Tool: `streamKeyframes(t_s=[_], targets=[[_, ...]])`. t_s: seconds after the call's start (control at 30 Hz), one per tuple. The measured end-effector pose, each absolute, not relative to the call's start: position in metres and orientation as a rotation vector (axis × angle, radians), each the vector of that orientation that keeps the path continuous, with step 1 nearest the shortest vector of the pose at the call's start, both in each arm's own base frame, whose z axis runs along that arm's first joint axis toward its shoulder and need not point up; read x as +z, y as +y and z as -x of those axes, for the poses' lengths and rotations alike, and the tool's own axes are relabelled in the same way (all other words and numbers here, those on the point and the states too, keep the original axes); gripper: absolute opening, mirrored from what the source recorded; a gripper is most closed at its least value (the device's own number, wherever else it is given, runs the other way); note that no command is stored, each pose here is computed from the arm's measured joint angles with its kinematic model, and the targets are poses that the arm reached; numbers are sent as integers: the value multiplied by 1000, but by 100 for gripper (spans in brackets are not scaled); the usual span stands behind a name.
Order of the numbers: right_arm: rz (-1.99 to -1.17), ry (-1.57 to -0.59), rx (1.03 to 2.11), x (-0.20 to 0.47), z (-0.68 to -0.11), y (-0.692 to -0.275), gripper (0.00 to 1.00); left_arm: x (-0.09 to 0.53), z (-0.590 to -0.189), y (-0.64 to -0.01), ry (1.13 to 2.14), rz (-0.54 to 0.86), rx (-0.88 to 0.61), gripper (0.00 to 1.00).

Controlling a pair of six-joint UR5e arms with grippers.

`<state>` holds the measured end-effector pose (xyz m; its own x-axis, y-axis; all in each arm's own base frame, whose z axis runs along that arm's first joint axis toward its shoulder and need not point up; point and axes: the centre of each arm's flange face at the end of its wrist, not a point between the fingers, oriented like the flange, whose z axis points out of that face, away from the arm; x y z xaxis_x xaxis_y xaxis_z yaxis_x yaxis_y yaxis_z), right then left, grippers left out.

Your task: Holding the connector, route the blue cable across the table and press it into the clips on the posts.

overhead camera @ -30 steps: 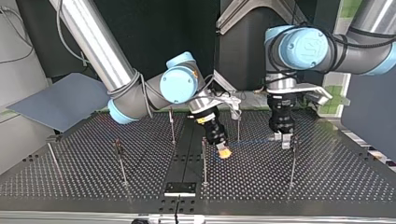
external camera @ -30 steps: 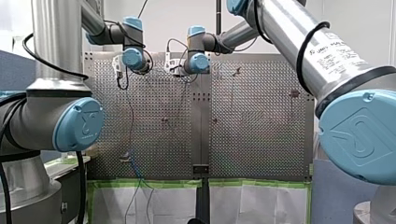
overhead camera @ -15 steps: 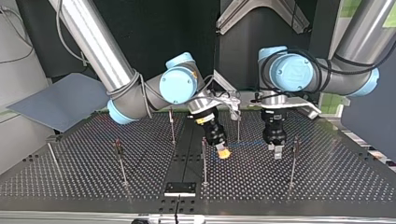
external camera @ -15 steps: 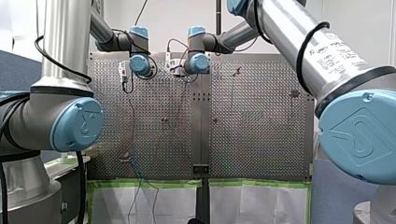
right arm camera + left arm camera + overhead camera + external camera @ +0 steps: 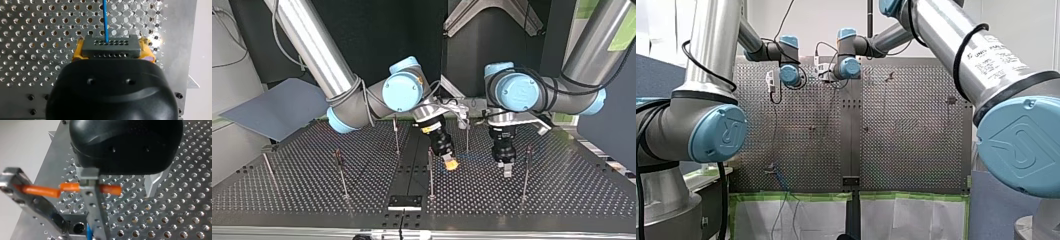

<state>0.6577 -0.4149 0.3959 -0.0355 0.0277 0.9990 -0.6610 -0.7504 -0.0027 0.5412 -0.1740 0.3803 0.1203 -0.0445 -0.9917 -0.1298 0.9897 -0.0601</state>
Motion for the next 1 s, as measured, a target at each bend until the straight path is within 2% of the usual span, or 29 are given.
streamKeyframes(t_s=[0.03,0.07,0.1,0.13,0.17,0.23,0.27,0.7,1.0], targets=[[-1755,-666,1838,396,-658,-415,0,380,-541,-174,1450,145,63,91],[-1755,-666,1837,396,-658,-415,0,380,-541,-174,1450,147,64,77],[-1755,-666,1837,396,-657,-415,0,380,-541,-174,1450,150,65,77],[-1755,-666,1837,396,-657,-415,0,380,-541,-173,1449,153,68,55],[-1755,-666,1837,396,-657,-415,0,381,-541,-173,1448,159,73,40],[-1755,-666,1837,396,-657,-415,0,381,-540,-172,1448,168,80,40],[-1755,-666,1837,396,-657,-415,0,381,-540,-172,1448,172,84,0],[-1764,-669,1832,391,-658,-416,0,375,-525,-173,1493,245,112,0],[-1808,-673,1809,367,-668,-412,0,383,-498,-171,1445,274,106,0]])
